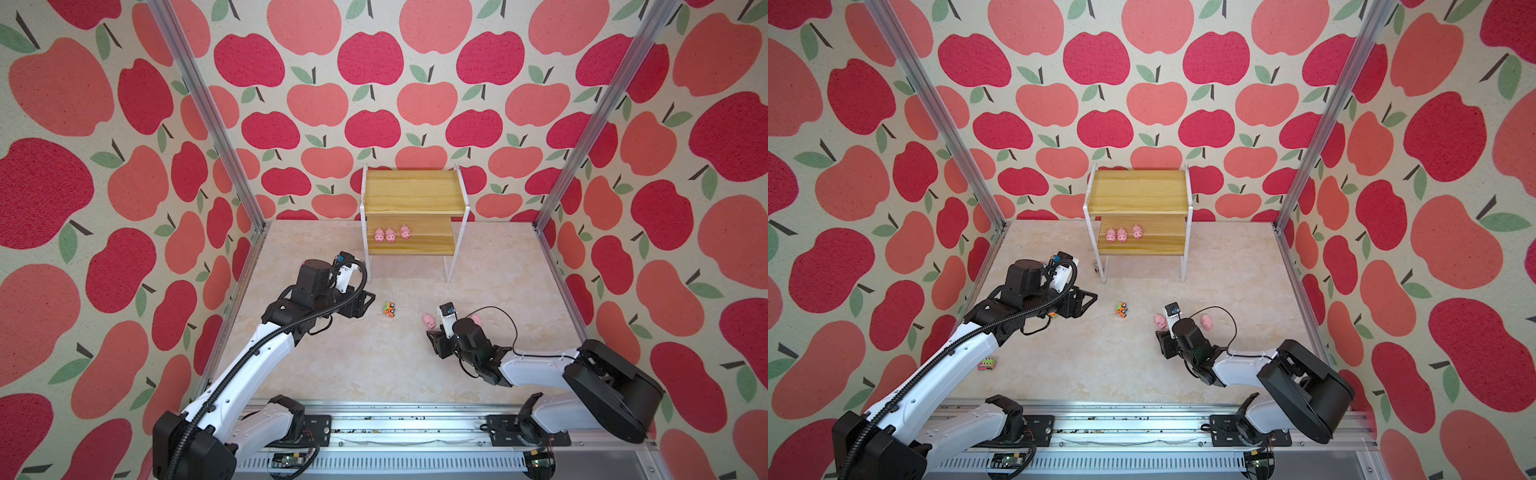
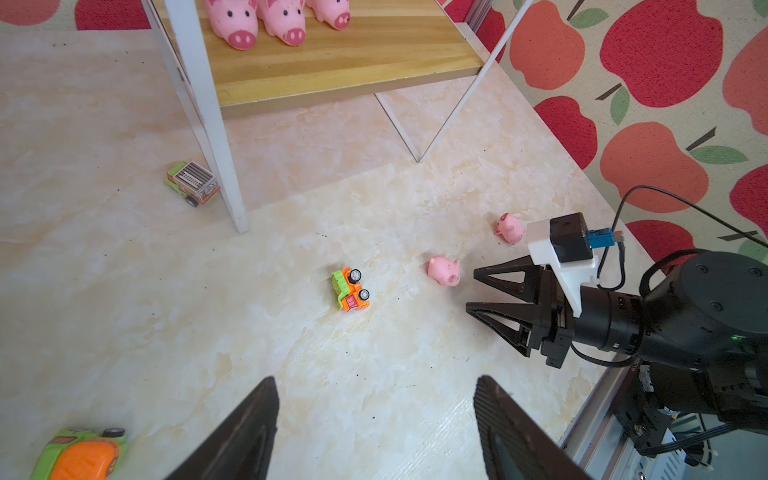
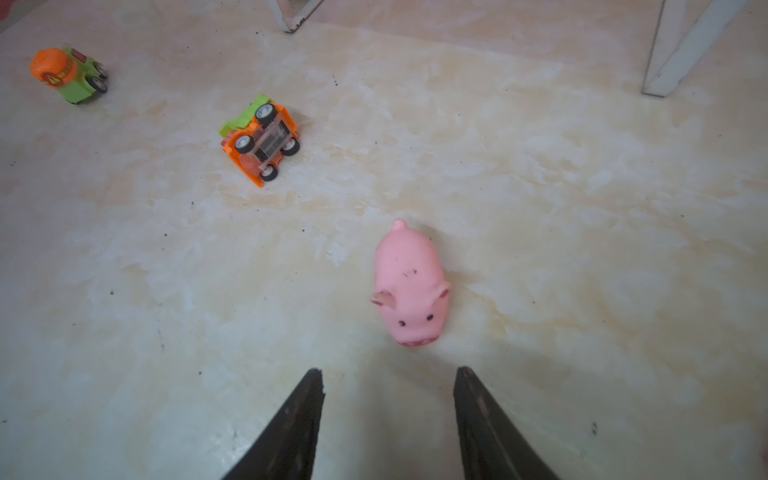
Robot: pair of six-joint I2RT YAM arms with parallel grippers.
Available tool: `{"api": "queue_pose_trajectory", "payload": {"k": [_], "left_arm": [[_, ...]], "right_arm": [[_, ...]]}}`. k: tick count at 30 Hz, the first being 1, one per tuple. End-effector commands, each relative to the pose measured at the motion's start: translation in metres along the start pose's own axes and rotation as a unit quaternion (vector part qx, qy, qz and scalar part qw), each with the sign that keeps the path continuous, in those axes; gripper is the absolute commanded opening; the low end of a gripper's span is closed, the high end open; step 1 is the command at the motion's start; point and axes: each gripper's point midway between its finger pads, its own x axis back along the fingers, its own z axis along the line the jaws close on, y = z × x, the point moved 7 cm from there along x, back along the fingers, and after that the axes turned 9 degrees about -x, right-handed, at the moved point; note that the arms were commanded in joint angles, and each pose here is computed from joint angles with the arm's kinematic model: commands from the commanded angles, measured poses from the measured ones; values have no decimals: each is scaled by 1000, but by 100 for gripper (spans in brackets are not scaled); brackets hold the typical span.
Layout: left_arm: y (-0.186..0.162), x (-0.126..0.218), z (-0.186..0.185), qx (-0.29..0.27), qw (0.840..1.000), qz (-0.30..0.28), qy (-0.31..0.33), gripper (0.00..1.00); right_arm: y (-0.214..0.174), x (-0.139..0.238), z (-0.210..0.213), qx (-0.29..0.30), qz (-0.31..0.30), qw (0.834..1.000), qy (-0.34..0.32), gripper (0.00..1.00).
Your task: Place and organize the plastic toys onto the shelf
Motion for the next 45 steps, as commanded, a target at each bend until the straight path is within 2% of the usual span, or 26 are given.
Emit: {"api": "queue_pose_trajectory", "payload": {"k": [1,8,20,24,30,35,41,45], "left_arm": [[-1,-8,2,-9,1000,7,1,77],[0,-6,-1,-19,1000,-6,-8,77],[2,3,-14,-58,998,-29,-14,77],[3,4,-15,-59,998,-32,-16,77],[4,4,-14,-56,998,-33,-13,77],[5,7,-11,-56,998,-40,-6,77],[9,11,-7,-59,997,-49,16,78],[20,17,-7,-42,996,-71,31,78]], "right_arm": [[3,-4,-3,21,-59,998,-4,51],[-9,-19,-3,45,-67,997,9,44],[1,-26,3,61,-81,995,25,11],[11,-19,10,67,-82,994,26,5],[45,-4,24,61,-90,994,26,3],[95,11,44,49,-103,993,16,2],[156,13,59,14,-115,992,-39,2],[183,3,63,-8,-121,990,-70,2]]}}
